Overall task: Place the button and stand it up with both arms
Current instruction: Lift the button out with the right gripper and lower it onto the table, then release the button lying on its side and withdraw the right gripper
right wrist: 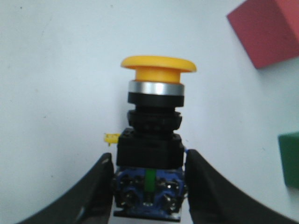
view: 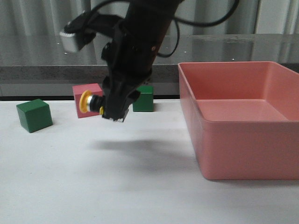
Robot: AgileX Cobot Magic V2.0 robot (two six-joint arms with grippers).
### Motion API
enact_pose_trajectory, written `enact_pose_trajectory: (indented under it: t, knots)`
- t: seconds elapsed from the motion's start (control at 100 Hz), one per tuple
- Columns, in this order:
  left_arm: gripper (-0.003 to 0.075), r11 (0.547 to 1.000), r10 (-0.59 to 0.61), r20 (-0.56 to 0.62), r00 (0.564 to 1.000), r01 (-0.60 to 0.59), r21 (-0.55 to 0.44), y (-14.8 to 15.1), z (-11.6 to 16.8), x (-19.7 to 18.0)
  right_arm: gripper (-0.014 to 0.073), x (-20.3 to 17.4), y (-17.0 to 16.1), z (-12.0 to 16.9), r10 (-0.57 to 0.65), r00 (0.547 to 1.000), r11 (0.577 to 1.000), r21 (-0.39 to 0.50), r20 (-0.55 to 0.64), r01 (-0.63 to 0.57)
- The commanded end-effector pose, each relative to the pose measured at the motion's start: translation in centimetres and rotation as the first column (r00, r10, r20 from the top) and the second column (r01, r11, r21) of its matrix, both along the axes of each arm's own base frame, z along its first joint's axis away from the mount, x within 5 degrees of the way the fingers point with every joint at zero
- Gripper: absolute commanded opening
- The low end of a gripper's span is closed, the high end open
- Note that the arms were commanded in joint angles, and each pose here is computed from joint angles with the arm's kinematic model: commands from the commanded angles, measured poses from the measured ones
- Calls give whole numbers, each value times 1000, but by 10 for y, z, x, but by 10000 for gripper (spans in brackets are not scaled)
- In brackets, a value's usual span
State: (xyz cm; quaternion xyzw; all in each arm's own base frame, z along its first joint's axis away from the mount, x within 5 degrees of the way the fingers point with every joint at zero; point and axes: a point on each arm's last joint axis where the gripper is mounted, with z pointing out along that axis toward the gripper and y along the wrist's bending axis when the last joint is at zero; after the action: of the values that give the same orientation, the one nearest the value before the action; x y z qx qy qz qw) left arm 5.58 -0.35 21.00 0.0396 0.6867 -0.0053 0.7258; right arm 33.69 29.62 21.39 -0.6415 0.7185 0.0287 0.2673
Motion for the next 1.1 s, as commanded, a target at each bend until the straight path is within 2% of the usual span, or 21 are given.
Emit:
enact_pose_trajectory:
  t: [0.0,0.2,0.34,0.41,0.6,0.72,0.87,1.01,1.09]
  knots:
    - [-20,1000,0,60,998,1,-6,0,-7,-1,127,3,11,24,25,993,996,80,117,-34]
    - [-20,1000,0,60,998,1,-6,0,-7,-1,131,8,18,-7,31,996,998,47,79,-35]
    - [-20,1000,0,60,998,1,-6,0,-7,-1,148,8,18,-10,30,997,999,42,64,-33]
    - [-20,1000,0,60,998,1,-6,0,-7,-1,209,8,18,-10,30,998,999,43,63,-32]
    - [-20,1000,0,60,998,1,-6,0,-7,-1,478,8,18,-10,29,997,999,44,65,-32]
    - [-20,1000,0,60,998,1,-6,0,-7,-1,542,7,17,-6,29,997,998,48,69,-32]
    - [-20,1000,0,60,998,1,-6,0,-7,-1,538,3,12,23,22,994,996,86,109,-31]
    - [-20,1000,0,60,998,1,-6,0,-7,-1,533,-10,1,70,-23,989,987,159,144,0]
    - [-20,1000,0,60,998,1,-6,0,-7,-1,464,-20,-10,100,-62,987,978,208,150,29]
